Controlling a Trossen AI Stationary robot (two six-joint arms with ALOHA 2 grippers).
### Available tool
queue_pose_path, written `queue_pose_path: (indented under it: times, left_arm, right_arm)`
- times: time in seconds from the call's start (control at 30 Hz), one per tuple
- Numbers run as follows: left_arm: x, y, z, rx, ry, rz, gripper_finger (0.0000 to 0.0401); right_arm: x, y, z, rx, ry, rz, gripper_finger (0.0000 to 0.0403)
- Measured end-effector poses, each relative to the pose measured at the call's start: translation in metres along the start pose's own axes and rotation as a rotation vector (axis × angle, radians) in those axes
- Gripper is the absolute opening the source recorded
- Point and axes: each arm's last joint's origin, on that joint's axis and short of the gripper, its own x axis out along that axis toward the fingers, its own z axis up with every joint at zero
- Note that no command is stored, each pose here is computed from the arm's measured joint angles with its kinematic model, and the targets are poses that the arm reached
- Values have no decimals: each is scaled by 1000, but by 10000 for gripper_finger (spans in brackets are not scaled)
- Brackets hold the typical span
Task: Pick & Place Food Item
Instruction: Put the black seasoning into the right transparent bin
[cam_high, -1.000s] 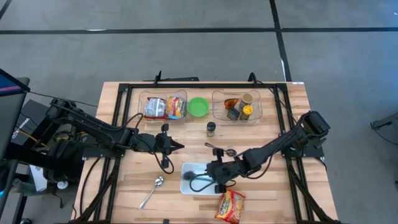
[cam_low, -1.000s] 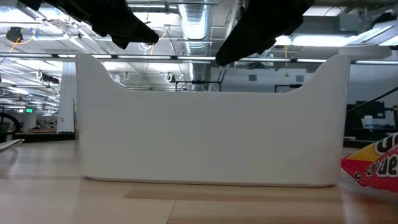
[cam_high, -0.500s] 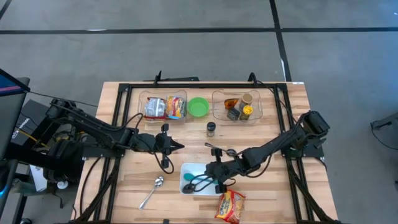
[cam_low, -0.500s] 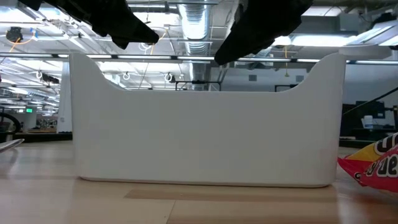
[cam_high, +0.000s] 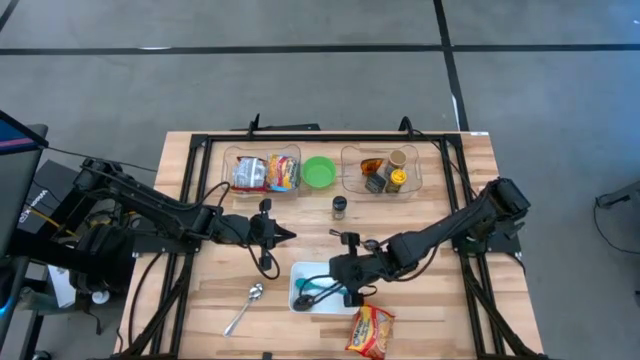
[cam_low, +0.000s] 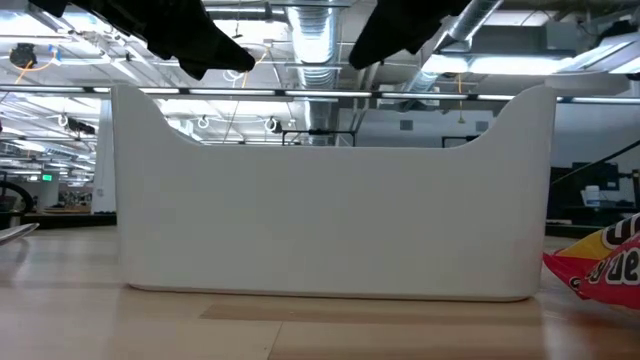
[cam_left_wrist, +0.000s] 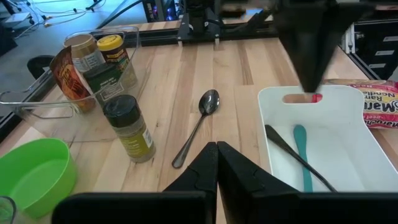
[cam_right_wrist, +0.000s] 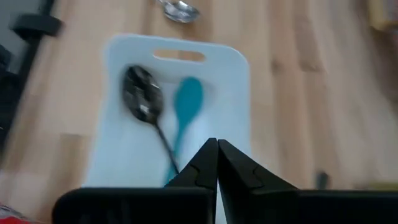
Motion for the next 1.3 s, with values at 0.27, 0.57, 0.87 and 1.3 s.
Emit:
queue_pose_path:
  times: [0.27, 0.57, 0.87, 1.3]
  left_arm:
    - [0, 0, 0, 0, 0, 0, 4]
    - [0, 0, 0, -4, 0, 0, 4]
    - [0, 0, 0, -4, 0, 0, 4]
    - [0, 0, 0, -4, 0, 0, 4]
  right_arm:
    - [-15, 1, -5, -70, 73, -225, 3]
    - [-20, -2, -18, -56, 161, -348, 3]
    - [-18, -11, -44, -19, 278, -484, 3]
    - [-33, -27, -77, 107, 323, -567, 3]
